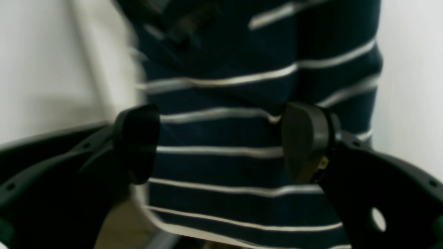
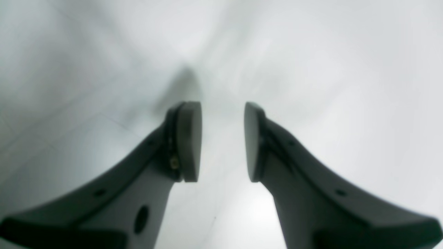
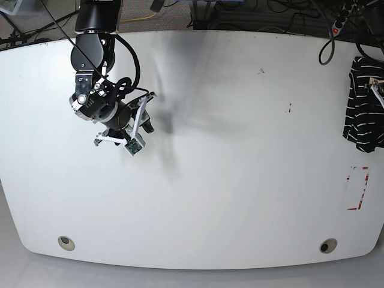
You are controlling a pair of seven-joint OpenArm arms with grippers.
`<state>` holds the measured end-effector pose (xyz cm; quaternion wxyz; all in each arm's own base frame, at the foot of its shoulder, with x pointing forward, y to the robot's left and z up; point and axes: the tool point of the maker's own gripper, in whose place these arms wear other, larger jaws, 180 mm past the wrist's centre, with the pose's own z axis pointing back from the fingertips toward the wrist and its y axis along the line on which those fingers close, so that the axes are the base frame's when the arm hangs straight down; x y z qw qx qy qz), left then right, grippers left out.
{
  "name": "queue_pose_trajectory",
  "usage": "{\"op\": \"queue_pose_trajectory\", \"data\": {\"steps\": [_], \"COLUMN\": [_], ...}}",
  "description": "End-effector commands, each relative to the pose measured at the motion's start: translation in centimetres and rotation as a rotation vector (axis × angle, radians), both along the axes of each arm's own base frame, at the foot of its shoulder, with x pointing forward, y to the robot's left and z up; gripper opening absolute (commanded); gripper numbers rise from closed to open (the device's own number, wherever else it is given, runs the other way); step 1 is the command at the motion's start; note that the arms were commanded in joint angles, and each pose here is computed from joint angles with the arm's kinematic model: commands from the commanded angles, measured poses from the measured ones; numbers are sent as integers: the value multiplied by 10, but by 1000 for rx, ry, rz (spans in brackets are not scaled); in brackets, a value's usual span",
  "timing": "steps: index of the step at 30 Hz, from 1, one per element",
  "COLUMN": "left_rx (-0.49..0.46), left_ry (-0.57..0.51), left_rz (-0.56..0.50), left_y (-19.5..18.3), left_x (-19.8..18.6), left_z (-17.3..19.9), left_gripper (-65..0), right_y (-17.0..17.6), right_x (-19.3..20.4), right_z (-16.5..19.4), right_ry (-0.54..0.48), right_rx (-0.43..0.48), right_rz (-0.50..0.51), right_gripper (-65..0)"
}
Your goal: Fold the T-shirt properly
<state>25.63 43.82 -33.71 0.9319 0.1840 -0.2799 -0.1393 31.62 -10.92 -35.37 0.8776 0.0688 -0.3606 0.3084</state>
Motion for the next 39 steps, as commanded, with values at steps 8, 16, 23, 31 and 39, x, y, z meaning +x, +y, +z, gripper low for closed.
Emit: {"op": "queue_pose_trajectory", "data": {"steps": [8, 16, 23, 31, 39], "left_rx": [12, -253, -349, -385, -391], "left_ry": [-223, -602, -771, -750, -610], "left_rz": [-257, -160, -49, -56, -15], "left_y": [-117, -201, -242, -277, -282], "left_x": [61, 97, 87, 37, -40], "left_z": [52, 60, 42, 22, -1], "left_gripper": [-146, -146, -146, -146, -146], "right_y": [-5, -30, -83, -109, -105], "right_x": [24, 42, 47, 0, -72], "right_z": [34, 37, 30, -6, -25], "right_ry": [-188, -364, -492, -468, -367], "right_rx": [50, 80, 208, 235, 307], "right_rz": [17, -27, -184, -291, -342], "right_gripper": [-463, -463, -463, -463, -463]}}
